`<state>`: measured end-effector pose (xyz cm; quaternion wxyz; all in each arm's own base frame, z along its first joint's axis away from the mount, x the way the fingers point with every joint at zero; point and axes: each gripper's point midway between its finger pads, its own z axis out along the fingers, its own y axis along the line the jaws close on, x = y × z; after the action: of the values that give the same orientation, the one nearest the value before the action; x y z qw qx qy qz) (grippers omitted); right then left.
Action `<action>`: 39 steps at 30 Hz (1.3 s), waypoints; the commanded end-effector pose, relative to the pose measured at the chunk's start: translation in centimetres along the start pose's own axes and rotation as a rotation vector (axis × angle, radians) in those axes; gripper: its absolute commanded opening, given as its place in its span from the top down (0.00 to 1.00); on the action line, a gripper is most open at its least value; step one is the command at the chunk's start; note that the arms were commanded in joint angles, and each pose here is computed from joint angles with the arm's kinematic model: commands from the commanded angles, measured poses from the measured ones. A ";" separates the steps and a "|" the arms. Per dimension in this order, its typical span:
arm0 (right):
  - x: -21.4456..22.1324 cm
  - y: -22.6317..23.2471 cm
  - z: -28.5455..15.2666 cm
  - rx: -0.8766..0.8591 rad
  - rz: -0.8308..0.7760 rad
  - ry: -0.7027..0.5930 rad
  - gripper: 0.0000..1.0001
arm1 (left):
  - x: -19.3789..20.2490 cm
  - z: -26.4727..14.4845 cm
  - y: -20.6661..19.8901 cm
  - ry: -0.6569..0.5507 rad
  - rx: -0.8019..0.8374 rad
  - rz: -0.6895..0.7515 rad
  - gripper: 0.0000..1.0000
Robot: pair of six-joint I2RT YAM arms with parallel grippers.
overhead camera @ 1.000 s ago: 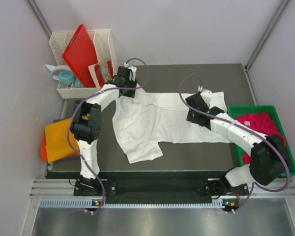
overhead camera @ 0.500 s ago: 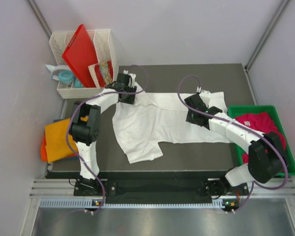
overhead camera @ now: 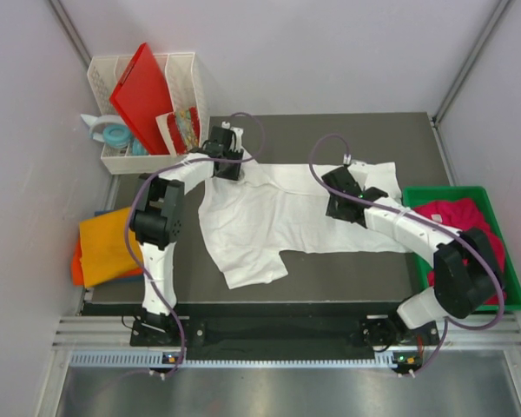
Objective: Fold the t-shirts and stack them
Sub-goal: Fold the flattened tshirt in 1/3 of the way
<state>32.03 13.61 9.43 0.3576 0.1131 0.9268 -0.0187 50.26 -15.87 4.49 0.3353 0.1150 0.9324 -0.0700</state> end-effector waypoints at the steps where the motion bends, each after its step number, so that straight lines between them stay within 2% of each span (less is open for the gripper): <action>1: -2.4 2.1 -0.8 -0.049 0.018 -0.061 0.60 | -1.8 0.3 0.0 -0.046 0.018 -0.018 0.65; 4: -2.4 2.1 -0.7 -0.047 0.017 -0.059 0.62 | -1.5 0.1 0.1 -0.043 0.017 -0.020 0.80; 5: -2.3 2.2 -0.6 -0.046 0.016 -0.058 0.62 | -1.5 0.0 0.1 -0.043 0.016 -0.020 0.92; 7: -2.2 2.2 -0.5 -0.047 0.013 -0.054 0.63 | -1.1 -0.3 0.2 -0.038 0.014 -0.018 1.00; 16: -2.4 3.7 -0.4 -0.082 0.017 -0.058 0.64 | -3.9 -7.0 0.0 -0.141 0.014 -0.006 1.00; 19: -2.3 4.2 -0.5 -0.096 0.015 -0.060 0.64 | -3.5 -8.4 -0.4 -0.131 0.032 0.000 1.00; 39: -0.4 3.7 -1.5 -0.121 0.052 -0.062 0.64 | 7.5 -12.0 -1.8 0.131 0.100 0.035 1.00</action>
<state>31.97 16.39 9.39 0.3673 0.1028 0.9243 0.0150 38.33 -13.60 7.32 0.2636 0.1355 0.9507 -0.0915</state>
